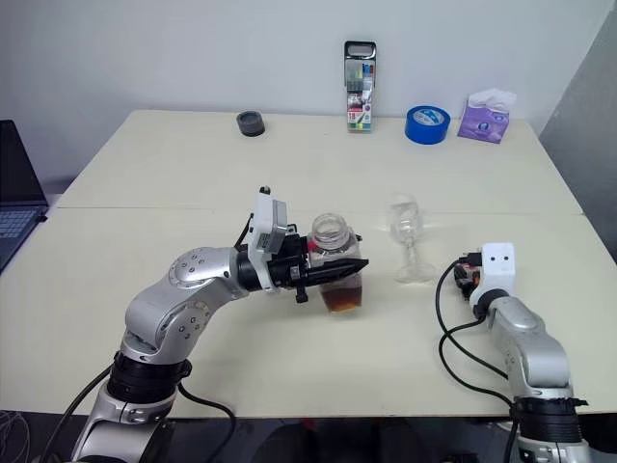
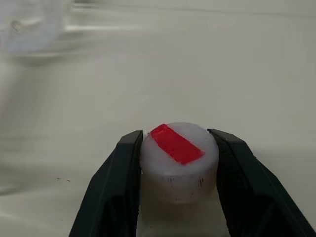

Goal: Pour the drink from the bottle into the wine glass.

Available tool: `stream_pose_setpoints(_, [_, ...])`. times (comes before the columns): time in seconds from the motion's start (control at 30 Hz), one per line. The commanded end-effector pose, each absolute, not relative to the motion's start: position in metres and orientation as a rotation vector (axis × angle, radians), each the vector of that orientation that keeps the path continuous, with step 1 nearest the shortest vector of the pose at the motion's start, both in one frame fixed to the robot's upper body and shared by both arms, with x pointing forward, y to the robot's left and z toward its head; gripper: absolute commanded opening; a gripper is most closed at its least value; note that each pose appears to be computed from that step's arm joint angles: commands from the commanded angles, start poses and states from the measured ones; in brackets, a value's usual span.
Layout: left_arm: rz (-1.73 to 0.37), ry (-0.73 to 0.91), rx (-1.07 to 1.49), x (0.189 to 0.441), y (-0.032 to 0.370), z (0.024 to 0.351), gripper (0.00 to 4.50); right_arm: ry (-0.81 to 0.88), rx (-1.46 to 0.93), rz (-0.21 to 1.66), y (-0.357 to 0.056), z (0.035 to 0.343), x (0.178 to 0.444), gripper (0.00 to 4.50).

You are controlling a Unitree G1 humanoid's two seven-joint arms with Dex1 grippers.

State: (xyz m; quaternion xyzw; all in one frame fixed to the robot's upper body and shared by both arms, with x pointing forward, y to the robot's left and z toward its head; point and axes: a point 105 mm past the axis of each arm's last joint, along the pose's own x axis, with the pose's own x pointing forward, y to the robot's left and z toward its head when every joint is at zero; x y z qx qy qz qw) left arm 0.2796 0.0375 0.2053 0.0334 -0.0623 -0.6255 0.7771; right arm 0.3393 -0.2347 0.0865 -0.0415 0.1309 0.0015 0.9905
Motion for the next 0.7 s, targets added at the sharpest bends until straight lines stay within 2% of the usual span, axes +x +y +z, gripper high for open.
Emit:
stream_pose_setpoints(0.03, [-1.367, -0.199, 0.095, 0.274, 0.037, 0.220, 1.80, 0.285, -0.091, -0.072, -0.247, 0.071, 0.336, 1.91])
stream_pose_setpoints(0.07, [-1.365, -0.198, 0.096, 0.274, 0.037, 0.220, 1.80, 0.287, -0.089, -0.076, -0.247, 0.069, 0.335, 1.91])
stream_pose_setpoints(0.1, [-1.364, -0.198, 0.097, 0.274, 0.038, 0.221, 1.80, 0.292, -0.080, -0.087, -0.248, 0.067, 0.334, 2.19])
stream_pose_setpoints(0.33, [-1.362, -0.199, 0.098, 0.275, 0.038, 0.221, 1.80, 0.288, -0.070, -0.075, -0.245, 0.066, 0.334, 4.39])
stream_pose_setpoints(0.5, [-1.361, -0.196, 0.100, 0.275, 0.038, 0.220, 1.80, 0.250, -0.059, -0.031, -0.242, 0.082, 0.336, 4.45])
stream_pose_setpoints(0.57, [-1.361, -0.195, 0.100, 0.274, 0.039, 0.219, 1.80, 0.208, -0.059, 0.021, -0.238, 0.100, 0.338, 4.45])
stream_pose_setpoints(0.7, [-1.345, -0.199, 0.113, 0.274, 0.043, 0.220, 1.80, 0.072, -0.037, 0.221, -0.222, 0.160, 0.341, 4.45])
